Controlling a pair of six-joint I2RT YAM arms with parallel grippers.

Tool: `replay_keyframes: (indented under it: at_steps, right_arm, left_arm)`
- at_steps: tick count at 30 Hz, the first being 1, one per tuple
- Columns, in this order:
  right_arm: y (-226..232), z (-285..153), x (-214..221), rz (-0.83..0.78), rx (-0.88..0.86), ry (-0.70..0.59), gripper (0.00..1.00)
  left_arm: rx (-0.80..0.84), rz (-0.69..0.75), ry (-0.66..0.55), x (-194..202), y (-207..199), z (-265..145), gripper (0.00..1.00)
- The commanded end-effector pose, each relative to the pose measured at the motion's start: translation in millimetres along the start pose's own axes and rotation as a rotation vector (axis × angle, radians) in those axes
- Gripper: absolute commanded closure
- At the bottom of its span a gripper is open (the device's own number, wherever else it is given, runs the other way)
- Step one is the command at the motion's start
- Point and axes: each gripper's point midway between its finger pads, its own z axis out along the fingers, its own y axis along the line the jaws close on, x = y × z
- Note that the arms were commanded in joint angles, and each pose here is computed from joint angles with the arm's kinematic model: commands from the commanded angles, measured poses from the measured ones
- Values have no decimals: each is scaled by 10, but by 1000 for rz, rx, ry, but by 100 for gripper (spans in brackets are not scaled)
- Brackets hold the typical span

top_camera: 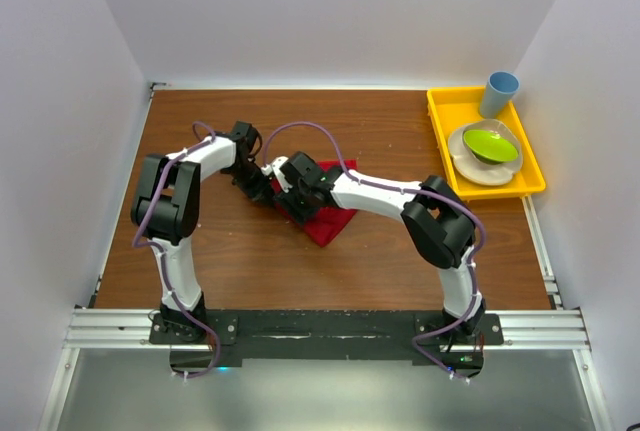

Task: Fold the napkin, place the utensils inside, and roll it up
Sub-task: Roll the napkin with the utensil

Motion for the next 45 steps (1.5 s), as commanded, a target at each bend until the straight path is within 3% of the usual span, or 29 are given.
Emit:
replay_keyframes:
  at_steps: [1,13,22,32,39,45]
  right_arm:
    - [-11,-103,-347,-64,57,-113,43]
    - [232,-357,-511,-96,52,-171,43]
    - [287,-117,-410,-90,39,-138,44]
    - [423,102,-192,-86,7,-109,48]
    - [315,298,201,-49,79,-51,48]
    - [170,337,356,-28,162,-53,59]
  left_arm:
    - [-148,-31,16,65,337,86,100]
    - [-175,-51,10,55,378,96,100]
    - [-164,-60,6,49,329,50,100]
    - [-149,-86,29,103,313,51,100]
    - [-120,-85,43,123,256,30,100]
    - [-114,-87,52,147,271,31,100]
